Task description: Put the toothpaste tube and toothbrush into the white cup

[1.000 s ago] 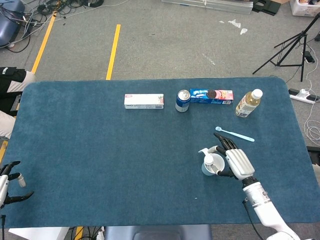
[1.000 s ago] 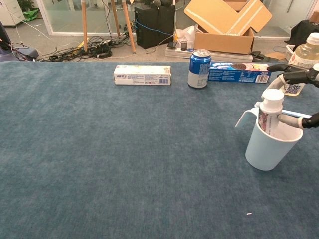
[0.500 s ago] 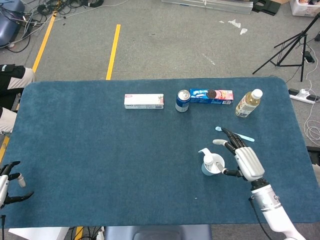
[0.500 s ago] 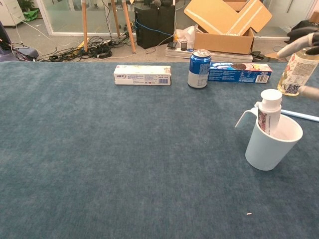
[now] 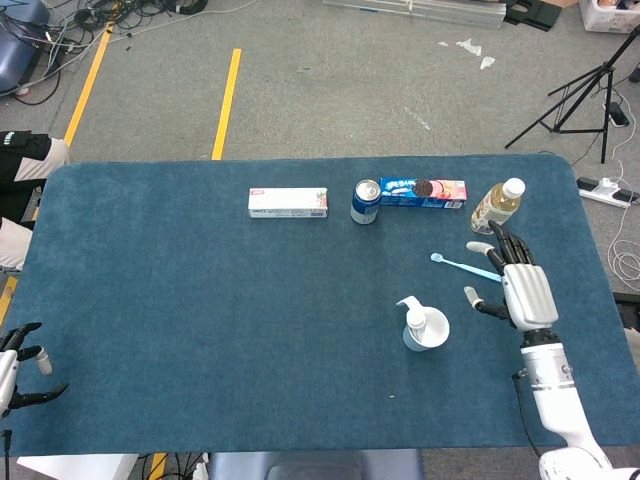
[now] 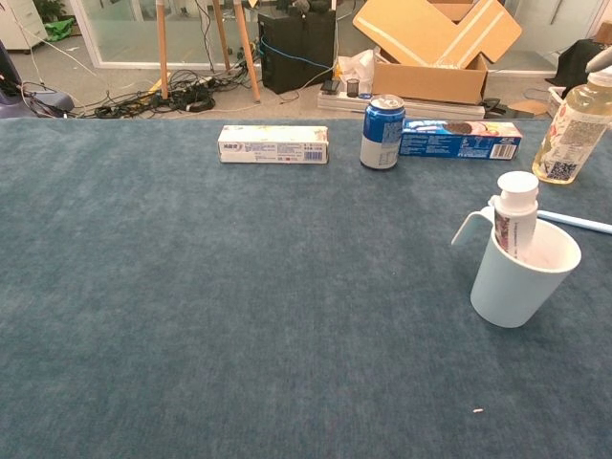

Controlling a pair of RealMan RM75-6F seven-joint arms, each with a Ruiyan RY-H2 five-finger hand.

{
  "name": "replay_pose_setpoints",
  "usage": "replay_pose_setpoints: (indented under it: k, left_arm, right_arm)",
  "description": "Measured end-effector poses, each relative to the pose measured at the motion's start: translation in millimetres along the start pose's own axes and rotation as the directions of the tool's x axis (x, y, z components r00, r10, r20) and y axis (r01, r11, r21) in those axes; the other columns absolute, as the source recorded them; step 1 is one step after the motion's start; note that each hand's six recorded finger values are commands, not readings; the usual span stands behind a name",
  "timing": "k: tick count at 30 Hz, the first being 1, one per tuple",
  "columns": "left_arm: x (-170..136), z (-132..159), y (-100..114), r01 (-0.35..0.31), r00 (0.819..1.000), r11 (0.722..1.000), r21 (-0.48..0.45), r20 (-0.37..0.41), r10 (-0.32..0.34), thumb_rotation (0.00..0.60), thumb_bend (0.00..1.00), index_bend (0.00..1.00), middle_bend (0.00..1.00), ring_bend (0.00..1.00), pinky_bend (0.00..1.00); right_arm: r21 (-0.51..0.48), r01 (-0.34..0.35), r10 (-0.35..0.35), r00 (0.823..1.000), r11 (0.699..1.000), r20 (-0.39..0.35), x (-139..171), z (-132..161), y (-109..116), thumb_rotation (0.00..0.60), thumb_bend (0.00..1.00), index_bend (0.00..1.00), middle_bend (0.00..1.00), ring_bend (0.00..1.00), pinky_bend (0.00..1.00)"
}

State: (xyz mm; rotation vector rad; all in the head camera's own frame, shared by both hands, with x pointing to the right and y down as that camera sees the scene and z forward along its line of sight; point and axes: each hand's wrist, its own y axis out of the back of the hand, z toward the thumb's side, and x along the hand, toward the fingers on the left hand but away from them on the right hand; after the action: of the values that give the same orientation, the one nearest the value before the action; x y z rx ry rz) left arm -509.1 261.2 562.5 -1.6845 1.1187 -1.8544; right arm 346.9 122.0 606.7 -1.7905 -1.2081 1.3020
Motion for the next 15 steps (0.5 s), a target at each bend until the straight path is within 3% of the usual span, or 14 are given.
replay_pose_setpoints:
  k: [6, 15]
  left_arm:
    - [-0.6, 0.3, 1.0, -0.001, 1.0, 1.0, -0.006, 0.002, 0.001, 0.6, 0.0, 0.62, 0.15, 0.12, 0.18]
    - [-1.2, 0.2, 2.5, -0.002, 1.0, 1.0, -0.016, 0.004, 0.003, 0.6, 0.0, 0.62, 0.15, 0.12, 0.18]
  right_arm:
    - [0.146, -0.025, 0.01, 0.995, 0.989, 0.103, -27.3, -20.0, -26.1, 0.6, 0.23, 0.35, 0.0, 0.0, 0.08]
    - [0.254, -0.067, 0.016, 0.98, 0.965, 0.196, -53.3, -37.4, -55.8, 0.6, 0.24, 0.42, 0.0, 0.0, 0.08]
